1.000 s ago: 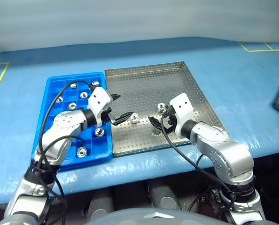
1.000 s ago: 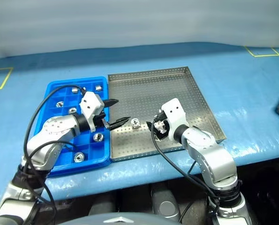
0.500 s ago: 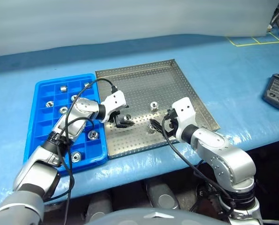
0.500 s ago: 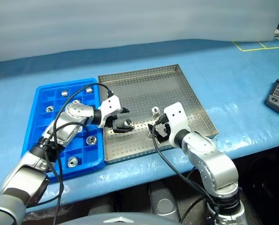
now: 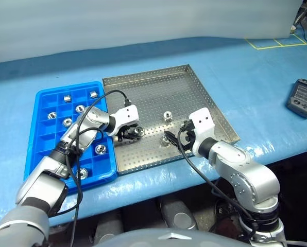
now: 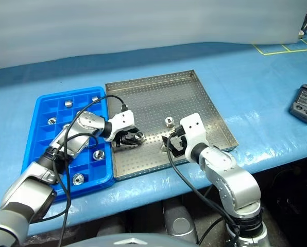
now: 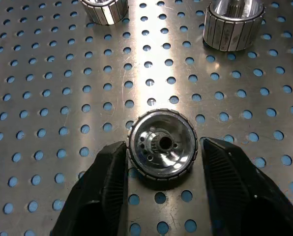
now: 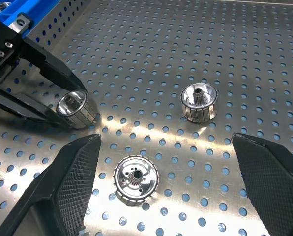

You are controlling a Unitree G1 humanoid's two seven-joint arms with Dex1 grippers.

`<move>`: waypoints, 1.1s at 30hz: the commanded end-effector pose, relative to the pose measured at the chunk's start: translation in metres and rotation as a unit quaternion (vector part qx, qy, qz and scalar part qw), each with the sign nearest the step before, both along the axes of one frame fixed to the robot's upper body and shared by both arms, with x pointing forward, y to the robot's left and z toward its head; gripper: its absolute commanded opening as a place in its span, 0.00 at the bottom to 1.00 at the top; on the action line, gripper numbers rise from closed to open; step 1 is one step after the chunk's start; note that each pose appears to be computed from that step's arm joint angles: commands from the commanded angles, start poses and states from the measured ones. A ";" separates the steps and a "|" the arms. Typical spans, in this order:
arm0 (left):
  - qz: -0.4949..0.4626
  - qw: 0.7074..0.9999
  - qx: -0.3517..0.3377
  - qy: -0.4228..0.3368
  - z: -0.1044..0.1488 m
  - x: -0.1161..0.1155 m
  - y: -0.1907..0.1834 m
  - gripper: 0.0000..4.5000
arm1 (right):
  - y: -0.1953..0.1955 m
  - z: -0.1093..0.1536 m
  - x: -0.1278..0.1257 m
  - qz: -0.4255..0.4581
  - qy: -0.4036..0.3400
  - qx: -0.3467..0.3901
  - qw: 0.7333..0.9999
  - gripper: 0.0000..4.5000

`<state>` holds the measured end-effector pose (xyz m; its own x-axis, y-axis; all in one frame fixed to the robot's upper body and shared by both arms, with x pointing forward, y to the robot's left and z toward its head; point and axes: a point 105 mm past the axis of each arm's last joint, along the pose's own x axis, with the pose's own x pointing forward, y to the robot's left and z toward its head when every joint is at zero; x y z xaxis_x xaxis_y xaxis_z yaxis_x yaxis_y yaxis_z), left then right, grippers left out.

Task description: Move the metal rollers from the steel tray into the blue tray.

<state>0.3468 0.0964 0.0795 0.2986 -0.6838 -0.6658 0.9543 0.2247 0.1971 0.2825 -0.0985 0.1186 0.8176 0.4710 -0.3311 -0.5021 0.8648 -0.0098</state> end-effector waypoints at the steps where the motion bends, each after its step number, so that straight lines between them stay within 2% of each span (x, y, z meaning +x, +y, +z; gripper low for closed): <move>1: -0.007 1.000 -0.005 -0.025 0.013 0.005 -0.003 0.37 | 0.005 0.013 -0.001 0.009 -0.031 0.008 0.999 1.00; 7: 0.054 0.993 -0.083 -0.066 0.045 0.016 0.002 0.37 | 0.012 0.014 0.000 0.027 -0.031 0.010 0.999 1.00; 12: 0.161 0.964 -0.157 -0.142 0.079 0.017 0.029 0.37 | 0.025 0.016 0.003 0.062 -0.031 0.010 0.998 1.00; 19: 0.342 0.886 -0.194 -0.248 0.103 -0.006 0.084 0.37 | 0.053 0.019 0.007 0.135 -0.044 0.000 0.990 1.00; 26: 0.487 0.805 -0.183 -0.286 0.101 -0.037 0.130 0.37 | 0.070 0.019 0.008 0.182 -0.045 0.001 0.982 1.00; 30: 0.533 0.783 -0.166 -0.273 0.087 -0.047 0.145 0.37 | 0.076 0.018 0.007 0.196 -0.043 0.002 0.980 1.00; 33: 0.549 0.778 -0.158 -0.261 0.078 -0.051 0.150 0.37 | 0.077 0.018 0.006 0.199 -0.043 0.003 0.979 1.00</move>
<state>0.2993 0.2455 0.1417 0.9840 0.0522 -0.1701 -0.0089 0.9692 0.2462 0.2892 -0.0248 0.1234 0.5920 0.7421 -0.3144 -0.7881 0.6146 -0.0333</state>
